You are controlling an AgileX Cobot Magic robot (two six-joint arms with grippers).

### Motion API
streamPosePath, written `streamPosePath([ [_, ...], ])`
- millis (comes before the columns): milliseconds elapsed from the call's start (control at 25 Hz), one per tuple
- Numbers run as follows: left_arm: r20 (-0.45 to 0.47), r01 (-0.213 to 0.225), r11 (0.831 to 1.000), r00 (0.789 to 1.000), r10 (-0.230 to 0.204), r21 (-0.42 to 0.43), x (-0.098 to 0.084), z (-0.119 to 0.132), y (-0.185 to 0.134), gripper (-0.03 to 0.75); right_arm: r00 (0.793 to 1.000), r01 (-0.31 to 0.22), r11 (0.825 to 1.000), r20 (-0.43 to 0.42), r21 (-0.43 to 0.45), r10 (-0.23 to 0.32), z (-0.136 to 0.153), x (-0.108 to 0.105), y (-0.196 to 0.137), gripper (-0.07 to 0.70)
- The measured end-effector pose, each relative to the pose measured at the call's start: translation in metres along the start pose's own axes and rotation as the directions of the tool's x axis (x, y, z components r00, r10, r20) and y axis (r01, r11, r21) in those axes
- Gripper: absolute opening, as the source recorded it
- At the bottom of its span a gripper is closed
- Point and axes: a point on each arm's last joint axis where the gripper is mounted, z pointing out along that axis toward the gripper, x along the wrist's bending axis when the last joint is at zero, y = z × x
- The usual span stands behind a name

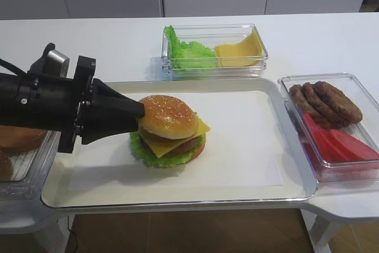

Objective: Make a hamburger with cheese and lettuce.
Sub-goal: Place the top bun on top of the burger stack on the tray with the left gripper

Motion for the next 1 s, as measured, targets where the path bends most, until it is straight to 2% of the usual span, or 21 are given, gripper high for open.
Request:
streamPosePath([
  [1000, -0.070, 0.003, 1.000, 0.998, -0.003, -0.008, 0.003, 0.010, -0.003, 0.217, 1.000, 0.000, 1.000, 0.000, 0.000, 0.000, 0.000, 0.000, 0.000, 0.405],
])
